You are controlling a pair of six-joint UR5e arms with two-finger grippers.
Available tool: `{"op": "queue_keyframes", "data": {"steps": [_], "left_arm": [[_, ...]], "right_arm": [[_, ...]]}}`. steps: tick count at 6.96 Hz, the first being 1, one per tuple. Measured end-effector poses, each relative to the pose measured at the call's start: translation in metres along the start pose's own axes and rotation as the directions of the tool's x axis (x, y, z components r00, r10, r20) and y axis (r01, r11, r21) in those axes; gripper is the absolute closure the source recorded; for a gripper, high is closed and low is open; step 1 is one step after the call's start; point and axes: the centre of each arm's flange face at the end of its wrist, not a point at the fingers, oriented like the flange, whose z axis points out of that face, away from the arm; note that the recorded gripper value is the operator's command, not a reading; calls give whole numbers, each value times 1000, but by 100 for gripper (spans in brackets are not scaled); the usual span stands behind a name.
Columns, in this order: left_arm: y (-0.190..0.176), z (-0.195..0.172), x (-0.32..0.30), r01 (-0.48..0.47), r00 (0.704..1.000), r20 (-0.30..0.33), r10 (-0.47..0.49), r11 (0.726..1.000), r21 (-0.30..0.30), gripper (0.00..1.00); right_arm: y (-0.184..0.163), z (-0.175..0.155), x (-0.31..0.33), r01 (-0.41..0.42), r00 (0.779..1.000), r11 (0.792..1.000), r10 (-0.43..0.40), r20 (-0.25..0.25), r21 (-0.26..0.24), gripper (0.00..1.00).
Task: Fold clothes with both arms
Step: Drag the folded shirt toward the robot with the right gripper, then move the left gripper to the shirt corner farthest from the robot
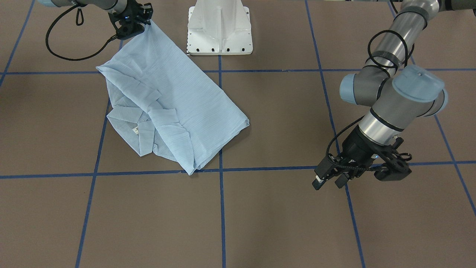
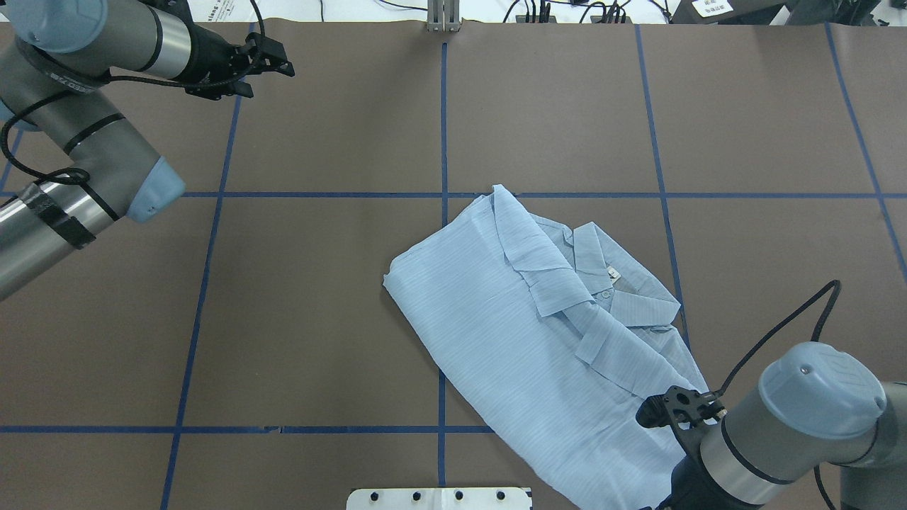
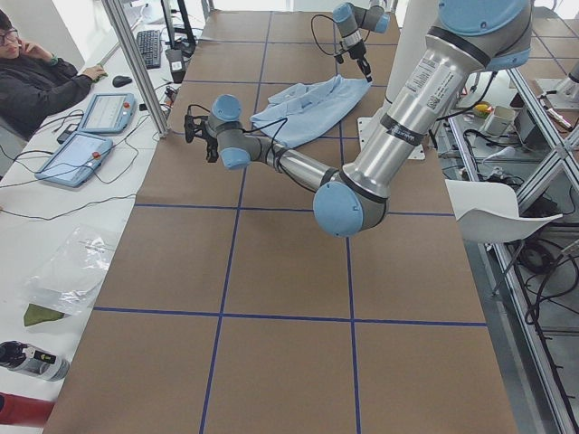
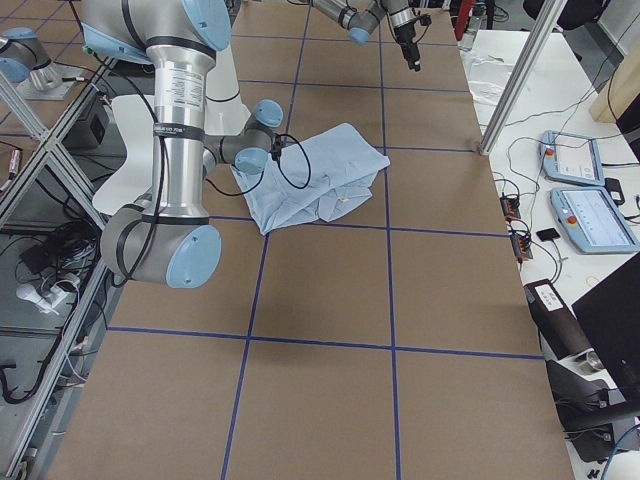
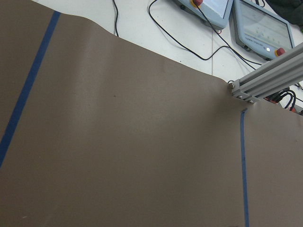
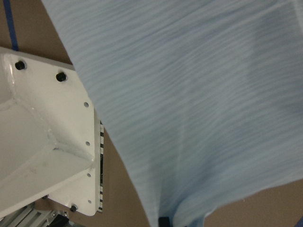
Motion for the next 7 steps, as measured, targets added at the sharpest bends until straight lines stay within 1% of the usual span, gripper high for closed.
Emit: {"op": "queue_keyframes", "data": {"steps": [1,2,3,4,5,6,7], "left_arm": [[4,0,4,-6,1000,-7,6,1000,-5,1],[19,3,14,-19,1000,-22,18,999,-25,1],[47,10,27,-15,999,-42,13,998,-61,1],[79,16,41,21,998,-61,-27,995,-101,1],[115,17,53,75,993,-75,-86,987,-144,2],[159,20,60,139,986,-71,-153,974,-178,3],[206,27,71,185,979,-53,-198,965,-185,8]], "right_arm": [[-1,-3,-7,8,1000,1000,-9,11,12,0],[-12,-16,-17,13,999,998,-15,34,62,0],[-33,-42,-27,10,998,990,-19,66,143,0],[-57,-80,-31,-10,995,970,-15,99,243,0],[-78,-123,-24,-42,993,939,0,122,341,0],[-93,-162,-12,-77,990,901,21,136,427,0],[-102,-189,0,-106,989,866,40,143,489,0]]}}
